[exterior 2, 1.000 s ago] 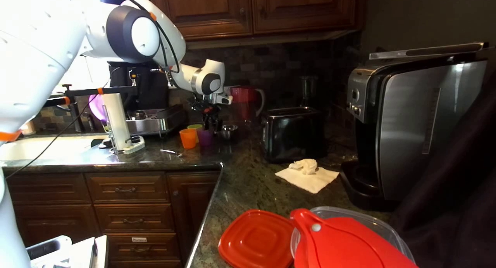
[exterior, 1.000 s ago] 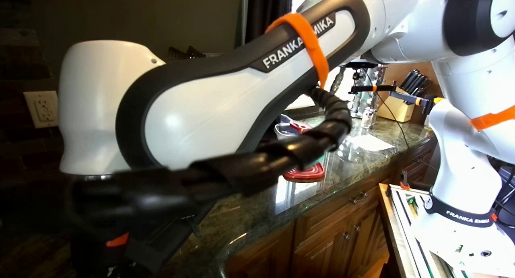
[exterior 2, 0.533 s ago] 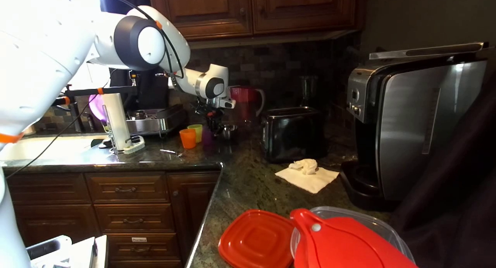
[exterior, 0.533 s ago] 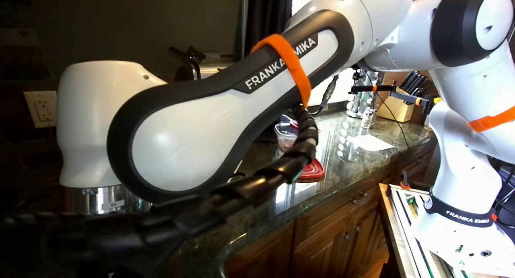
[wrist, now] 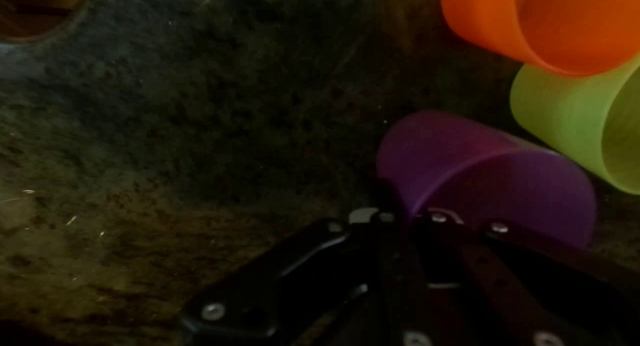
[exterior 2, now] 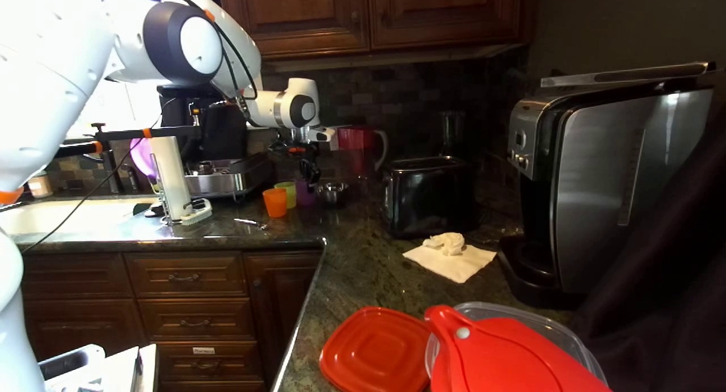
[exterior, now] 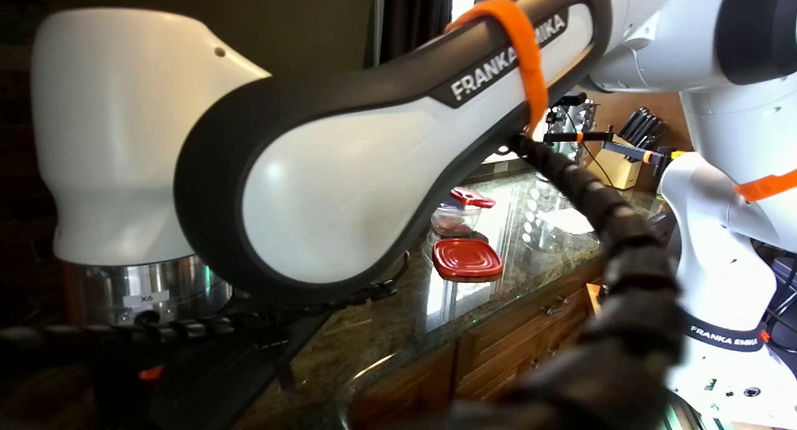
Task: Move the cup to the right
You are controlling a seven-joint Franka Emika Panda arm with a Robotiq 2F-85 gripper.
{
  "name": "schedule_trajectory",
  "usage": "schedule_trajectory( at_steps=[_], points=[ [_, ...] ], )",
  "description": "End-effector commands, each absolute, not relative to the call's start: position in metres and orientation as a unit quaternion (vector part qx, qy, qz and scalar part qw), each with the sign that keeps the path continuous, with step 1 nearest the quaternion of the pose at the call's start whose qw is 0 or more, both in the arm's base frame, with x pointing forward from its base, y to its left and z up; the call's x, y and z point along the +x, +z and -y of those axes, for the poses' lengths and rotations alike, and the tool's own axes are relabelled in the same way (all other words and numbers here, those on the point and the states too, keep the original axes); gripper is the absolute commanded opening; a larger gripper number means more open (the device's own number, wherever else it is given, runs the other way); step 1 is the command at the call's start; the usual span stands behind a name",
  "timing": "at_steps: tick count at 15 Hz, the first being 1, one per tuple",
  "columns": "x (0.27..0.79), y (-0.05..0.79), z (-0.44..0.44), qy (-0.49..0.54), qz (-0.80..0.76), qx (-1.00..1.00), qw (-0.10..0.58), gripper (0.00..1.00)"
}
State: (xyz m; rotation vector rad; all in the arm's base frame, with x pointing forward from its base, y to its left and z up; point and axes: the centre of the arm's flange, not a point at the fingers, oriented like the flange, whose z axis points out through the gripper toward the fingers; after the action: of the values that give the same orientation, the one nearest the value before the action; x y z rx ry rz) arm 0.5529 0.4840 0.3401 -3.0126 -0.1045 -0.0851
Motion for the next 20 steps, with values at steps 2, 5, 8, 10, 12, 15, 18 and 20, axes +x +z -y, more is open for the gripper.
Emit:
schedule_trajectory(
  at_steps=[2,5,8,10,12,15,18,20],
  points=[
    [0.54,0.354,-0.486,-0.061,0.003,-0.997,0.047,0.01],
    [0.536,0.359,-0.488,-0.066,0.001,-0.997,0.046,0.01],
    [0.515,0.395,-0.459,-0.14,-0.074,-0.983,0.089,0.01],
    [0.502,0.413,-0.448,-0.177,-0.113,-0.971,0.111,0.01],
    [0.489,0.429,-0.436,-0.21,-0.155,-0.958,0.117,0.01],
    [0.469,0.437,-0.42,-0.207,-0.23,-0.946,0.091,0.01],
    [0.455,0.425,-0.397,-0.208,-0.267,-0.938,0.073,0.01],
    [0.477,0.43,-0.41,-0.21,-0.252,-0.941,0.083,0.05]
  ],
)
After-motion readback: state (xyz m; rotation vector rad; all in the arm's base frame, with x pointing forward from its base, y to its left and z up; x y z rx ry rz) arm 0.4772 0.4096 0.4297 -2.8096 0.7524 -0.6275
